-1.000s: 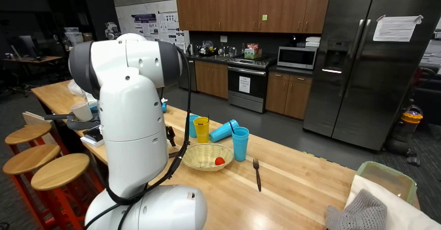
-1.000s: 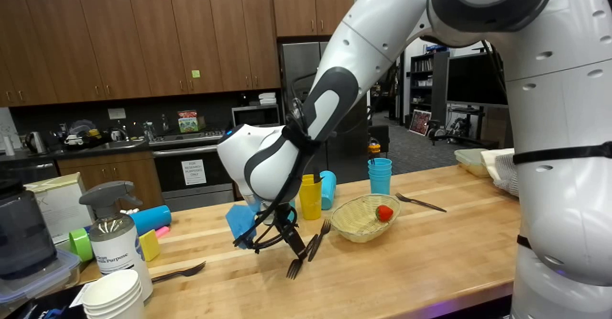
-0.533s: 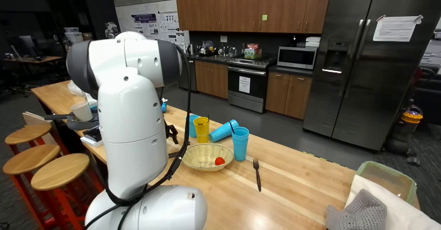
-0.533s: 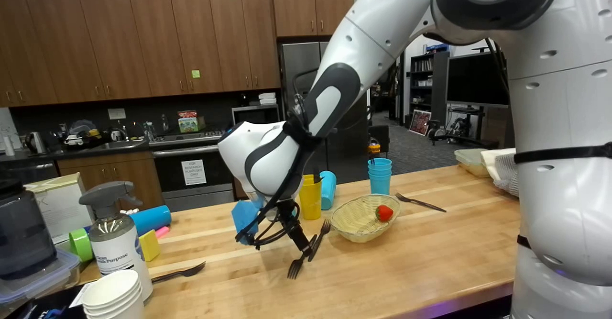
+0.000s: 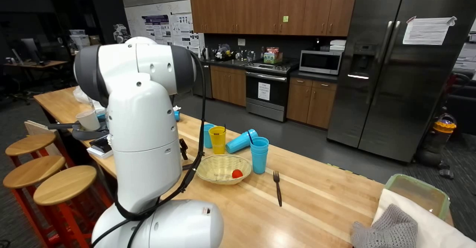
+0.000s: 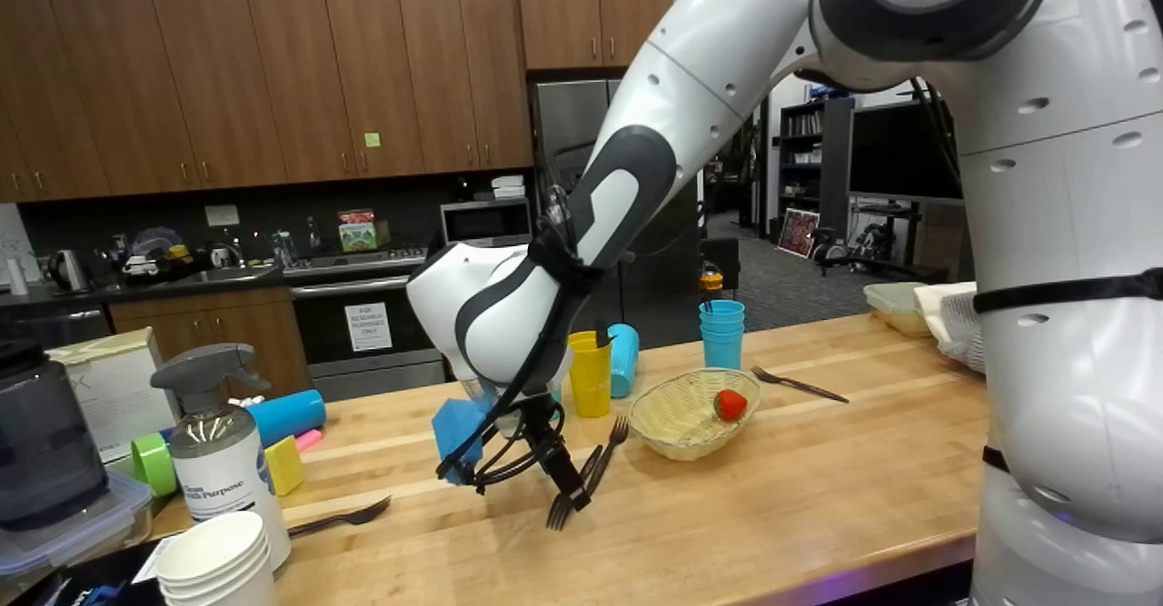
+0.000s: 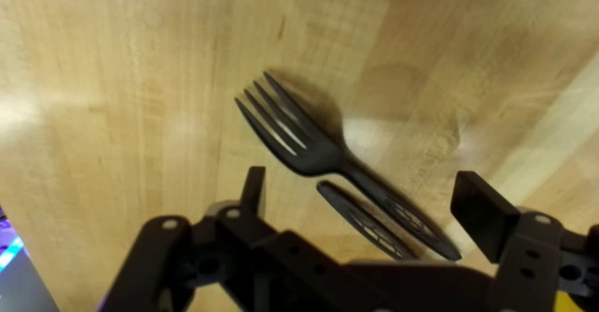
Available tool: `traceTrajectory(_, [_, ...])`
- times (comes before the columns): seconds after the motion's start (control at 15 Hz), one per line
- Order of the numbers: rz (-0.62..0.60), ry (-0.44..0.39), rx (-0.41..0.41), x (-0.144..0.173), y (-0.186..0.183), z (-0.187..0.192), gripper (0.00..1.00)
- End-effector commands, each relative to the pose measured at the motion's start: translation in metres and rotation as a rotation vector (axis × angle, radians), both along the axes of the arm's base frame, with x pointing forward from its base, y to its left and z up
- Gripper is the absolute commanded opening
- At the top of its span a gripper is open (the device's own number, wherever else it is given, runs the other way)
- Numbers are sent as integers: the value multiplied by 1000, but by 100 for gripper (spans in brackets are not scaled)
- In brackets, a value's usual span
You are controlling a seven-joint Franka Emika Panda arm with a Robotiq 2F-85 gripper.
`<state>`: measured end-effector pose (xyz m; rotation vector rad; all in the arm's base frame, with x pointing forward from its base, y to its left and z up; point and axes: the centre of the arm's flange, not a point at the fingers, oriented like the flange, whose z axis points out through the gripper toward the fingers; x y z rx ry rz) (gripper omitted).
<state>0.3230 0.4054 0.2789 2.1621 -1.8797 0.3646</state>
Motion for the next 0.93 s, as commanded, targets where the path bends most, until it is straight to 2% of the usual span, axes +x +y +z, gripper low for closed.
traceTrajectory(0.0, [-6, 48, 43, -2, 9, -25, 100])
traceTrajectory(0.2, [-18, 54, 57, 0, 10, -27, 100])
traceTrajectory(0.27, [-23, 52, 59, 2, 10, -28, 75])
traceTrajectory(0.33, [-27, 47, 59, 4, 9, -27, 74])
traceTrajectory(0.53, [-39, 30, 63, 10, 9, -22, 57])
traceTrajectory(0.87, [-50, 10, 80, 22, 8, -16, 16])
